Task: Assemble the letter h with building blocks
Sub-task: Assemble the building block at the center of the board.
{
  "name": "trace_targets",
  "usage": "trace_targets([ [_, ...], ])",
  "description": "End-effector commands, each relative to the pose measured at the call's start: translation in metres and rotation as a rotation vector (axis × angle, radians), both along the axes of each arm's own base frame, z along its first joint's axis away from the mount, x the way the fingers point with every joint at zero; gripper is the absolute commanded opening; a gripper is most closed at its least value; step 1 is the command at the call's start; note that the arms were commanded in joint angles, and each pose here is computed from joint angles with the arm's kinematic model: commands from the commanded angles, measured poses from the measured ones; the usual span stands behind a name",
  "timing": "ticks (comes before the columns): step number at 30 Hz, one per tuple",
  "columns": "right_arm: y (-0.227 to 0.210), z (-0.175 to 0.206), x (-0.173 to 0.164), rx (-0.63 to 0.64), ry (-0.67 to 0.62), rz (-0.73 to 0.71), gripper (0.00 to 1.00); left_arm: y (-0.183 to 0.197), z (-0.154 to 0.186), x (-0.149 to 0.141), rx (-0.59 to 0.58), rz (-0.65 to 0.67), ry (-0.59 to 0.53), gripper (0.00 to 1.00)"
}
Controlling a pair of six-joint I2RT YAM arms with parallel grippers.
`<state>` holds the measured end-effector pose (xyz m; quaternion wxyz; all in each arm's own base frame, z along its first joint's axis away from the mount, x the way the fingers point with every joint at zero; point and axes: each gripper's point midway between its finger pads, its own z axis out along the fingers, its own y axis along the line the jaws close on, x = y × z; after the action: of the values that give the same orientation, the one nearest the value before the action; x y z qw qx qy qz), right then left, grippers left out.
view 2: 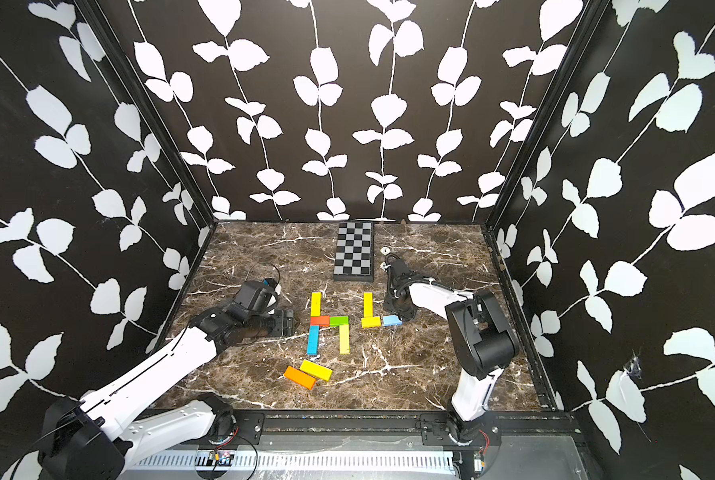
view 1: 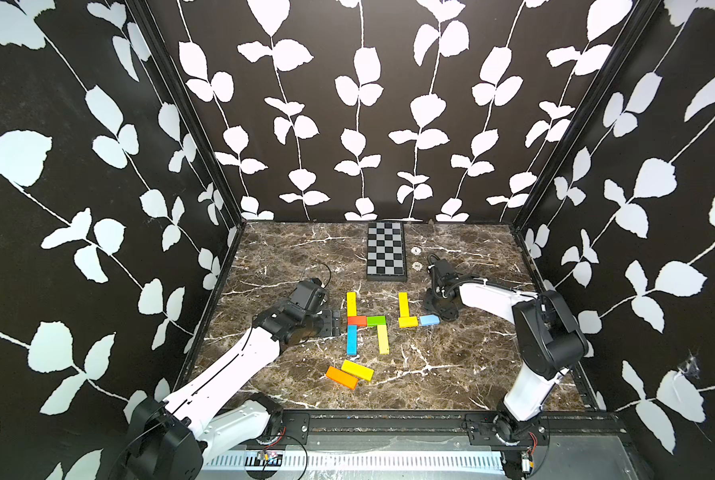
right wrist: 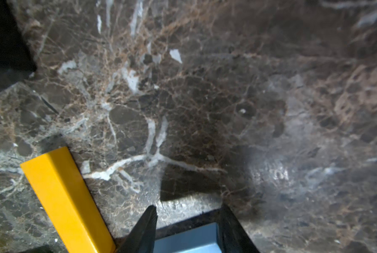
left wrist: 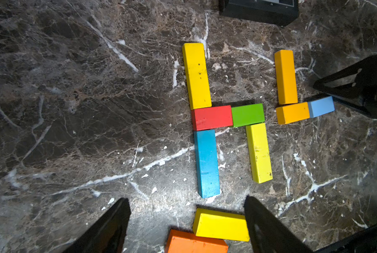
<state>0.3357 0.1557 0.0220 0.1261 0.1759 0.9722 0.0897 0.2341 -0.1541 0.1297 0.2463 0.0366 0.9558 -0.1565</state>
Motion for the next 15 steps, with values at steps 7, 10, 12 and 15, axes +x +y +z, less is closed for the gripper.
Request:
trace_targets([
  [7, -0.012, 0.011, -0.027, -0.030, 0.047, -0.058, 0.49, 0.001, -0.004, 0.000, 0.007, -0.004, 0.001, 0.84],
  [10, -0.014, 0.018, -0.024, -0.042, 0.027, -0.047, 0.54, 0.001, -0.004, 0.000, 0.005, -0.005, 0.001, 0.84],
  [12, -0.011, 0.030, -0.019, -0.057, -0.006, -0.010, 0.59, 0.001, -0.002, 0.001, 0.002, -0.003, -0.004, 0.84],
  [15, 0.006, 0.049, -0.016, -0.102, -0.049, 0.137, 0.72, 0.003, 0.000, 0.001, 0.007, 0.012, -0.007, 0.85],
])
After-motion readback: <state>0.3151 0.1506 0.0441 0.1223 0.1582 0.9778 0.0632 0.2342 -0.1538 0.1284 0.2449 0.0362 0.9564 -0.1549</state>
